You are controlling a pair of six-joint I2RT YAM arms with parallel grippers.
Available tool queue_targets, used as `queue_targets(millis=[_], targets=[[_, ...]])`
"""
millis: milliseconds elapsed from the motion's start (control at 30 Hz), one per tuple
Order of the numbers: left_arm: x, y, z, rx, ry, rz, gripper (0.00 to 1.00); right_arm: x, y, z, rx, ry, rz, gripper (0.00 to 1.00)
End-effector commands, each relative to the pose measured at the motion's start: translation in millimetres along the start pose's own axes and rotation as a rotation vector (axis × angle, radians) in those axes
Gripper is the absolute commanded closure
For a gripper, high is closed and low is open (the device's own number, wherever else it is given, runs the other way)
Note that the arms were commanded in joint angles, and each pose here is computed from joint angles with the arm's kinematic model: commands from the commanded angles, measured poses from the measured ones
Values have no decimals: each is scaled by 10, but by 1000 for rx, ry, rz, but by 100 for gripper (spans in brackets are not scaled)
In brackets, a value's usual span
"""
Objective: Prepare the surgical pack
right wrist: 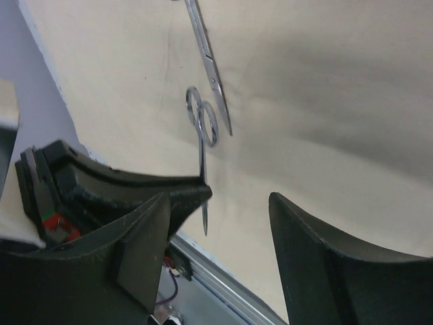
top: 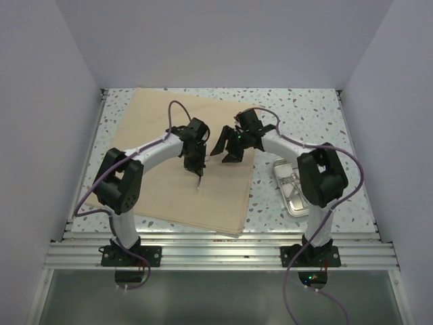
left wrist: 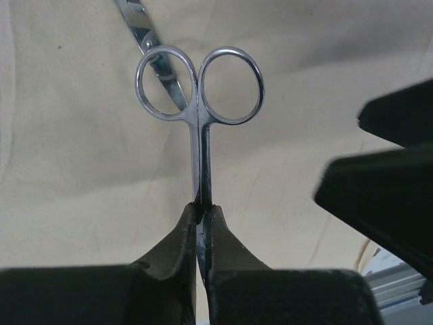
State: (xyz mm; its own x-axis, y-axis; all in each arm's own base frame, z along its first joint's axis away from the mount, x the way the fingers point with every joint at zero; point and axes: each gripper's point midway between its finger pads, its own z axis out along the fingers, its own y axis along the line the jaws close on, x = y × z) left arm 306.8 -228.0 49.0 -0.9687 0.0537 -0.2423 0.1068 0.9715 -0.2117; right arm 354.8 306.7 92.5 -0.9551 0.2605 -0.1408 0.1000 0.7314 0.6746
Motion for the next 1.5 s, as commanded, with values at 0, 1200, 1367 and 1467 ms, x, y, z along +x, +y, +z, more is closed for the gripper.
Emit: queue_targets(millis=[0,1200,1367,1467], targets=[[17,-116,-129,74,-26,16,100,-177,338,143,-86,-43,10,36],[-300,-246,-585,233,-155,-25,48,32,-132,-187,184,51,-185,100],[-405,-151,-587,234,-157,-41,43,-450,-797,-1233,629,-122,-358,100],[-407,-95,-482,203,-136,-57,43,-520,-1229,-1759,928,-175,-462,100]])
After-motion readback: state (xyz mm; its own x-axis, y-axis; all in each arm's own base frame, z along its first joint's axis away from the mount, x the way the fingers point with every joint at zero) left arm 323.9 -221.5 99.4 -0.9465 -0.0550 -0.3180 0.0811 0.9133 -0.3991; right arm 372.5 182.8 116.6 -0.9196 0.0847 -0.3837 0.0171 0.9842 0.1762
